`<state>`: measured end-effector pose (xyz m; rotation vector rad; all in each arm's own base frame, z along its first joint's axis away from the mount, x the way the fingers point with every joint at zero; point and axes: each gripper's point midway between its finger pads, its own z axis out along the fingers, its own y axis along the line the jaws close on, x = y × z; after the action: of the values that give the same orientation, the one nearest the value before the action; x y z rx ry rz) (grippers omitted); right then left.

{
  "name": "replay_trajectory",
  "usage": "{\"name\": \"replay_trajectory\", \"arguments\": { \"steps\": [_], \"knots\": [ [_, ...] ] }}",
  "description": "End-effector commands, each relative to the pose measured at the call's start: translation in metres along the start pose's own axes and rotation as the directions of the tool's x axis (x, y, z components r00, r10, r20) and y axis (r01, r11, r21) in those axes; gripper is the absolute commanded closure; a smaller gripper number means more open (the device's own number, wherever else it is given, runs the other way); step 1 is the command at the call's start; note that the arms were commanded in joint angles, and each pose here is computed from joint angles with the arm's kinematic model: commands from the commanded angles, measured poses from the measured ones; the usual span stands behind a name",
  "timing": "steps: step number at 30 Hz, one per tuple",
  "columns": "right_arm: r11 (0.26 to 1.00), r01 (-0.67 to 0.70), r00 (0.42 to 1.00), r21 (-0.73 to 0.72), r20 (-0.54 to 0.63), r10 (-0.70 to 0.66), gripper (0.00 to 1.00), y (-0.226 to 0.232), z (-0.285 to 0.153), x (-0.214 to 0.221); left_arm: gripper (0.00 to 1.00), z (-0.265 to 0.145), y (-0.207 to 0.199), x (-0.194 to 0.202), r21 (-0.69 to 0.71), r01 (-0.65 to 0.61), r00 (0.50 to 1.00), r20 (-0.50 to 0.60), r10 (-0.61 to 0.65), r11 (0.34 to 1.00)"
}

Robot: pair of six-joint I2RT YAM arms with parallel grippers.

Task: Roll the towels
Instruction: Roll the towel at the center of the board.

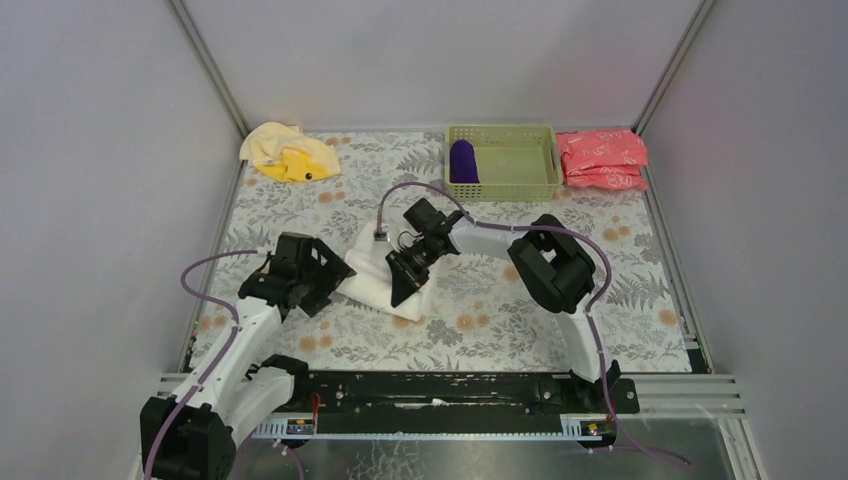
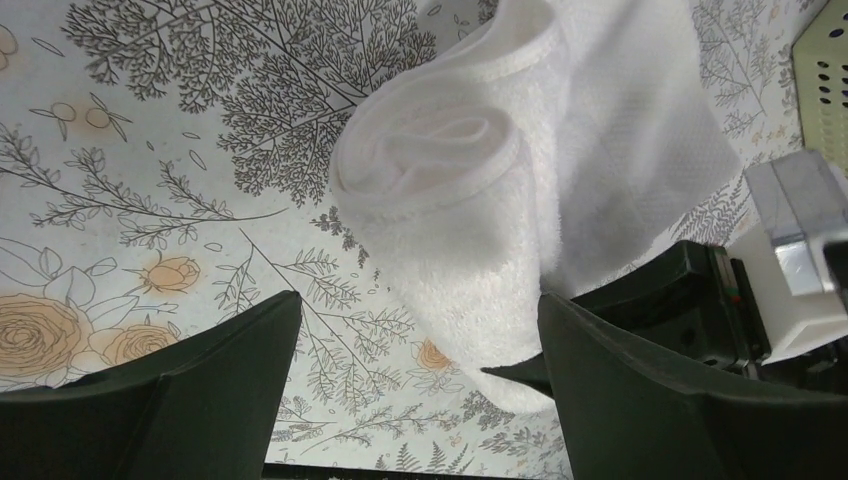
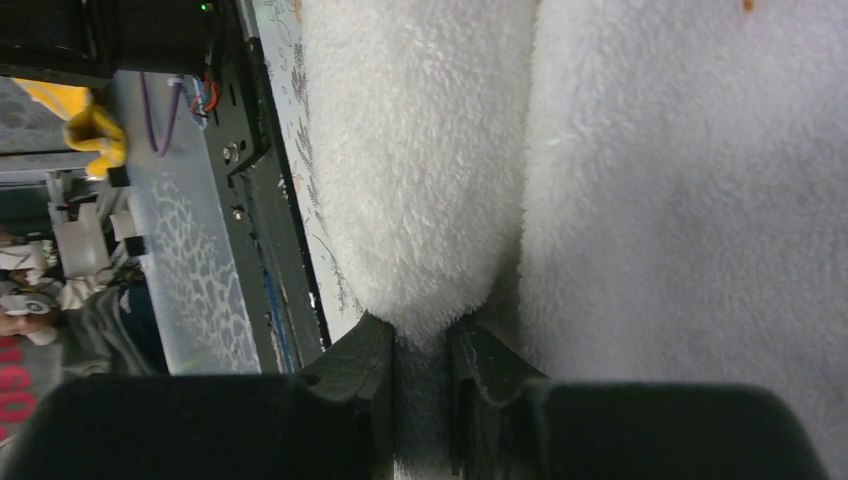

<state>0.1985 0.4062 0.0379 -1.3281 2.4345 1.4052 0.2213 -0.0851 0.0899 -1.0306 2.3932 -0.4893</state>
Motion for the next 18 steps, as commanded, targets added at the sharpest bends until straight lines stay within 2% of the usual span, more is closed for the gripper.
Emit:
{"name": "replay_trajectory", "arguments": {
  "steps": [1,8,12,14,18],
  "knots": [
    [0.974,-0.226,0.966,-0.03,-0.137,0.22,0.96,-0.004,0.01,0.041,0.12,0.009,-0.004,0.012,0.022,0.017,0.997,-0.07,-0.016,1.0],
    [0.965,-0.261,0.957,-0.011,-0.131,0.257,0.94,-0.016,0.012,0.041,0.15,0.041,-0.011,0.007,0.009,0.032,0.997,-0.074,-0.031,0.999],
    [0.978,-0.21,0.974,0.02,-0.086,0.211,0.9,-0.014,0.006,0.033,0.17,0.061,0.004,0.006,-0.071,0.022,0.997,-0.067,-0.026,0.997],
    [0.984,-0.174,0.983,0.045,-0.059,0.176,0.85,-0.012,0.0,0.027,0.19,0.069,0.013,0.009,-0.108,0.011,0.997,-0.078,-0.019,0.994],
    [0.985,-0.07,0.998,0.157,0.006,0.07,0.68,-0.01,-0.021,0.013,0.25,0.078,0.024,0.016,-0.136,0.013,0.995,-0.098,-0.027,0.991]
  ]
}}
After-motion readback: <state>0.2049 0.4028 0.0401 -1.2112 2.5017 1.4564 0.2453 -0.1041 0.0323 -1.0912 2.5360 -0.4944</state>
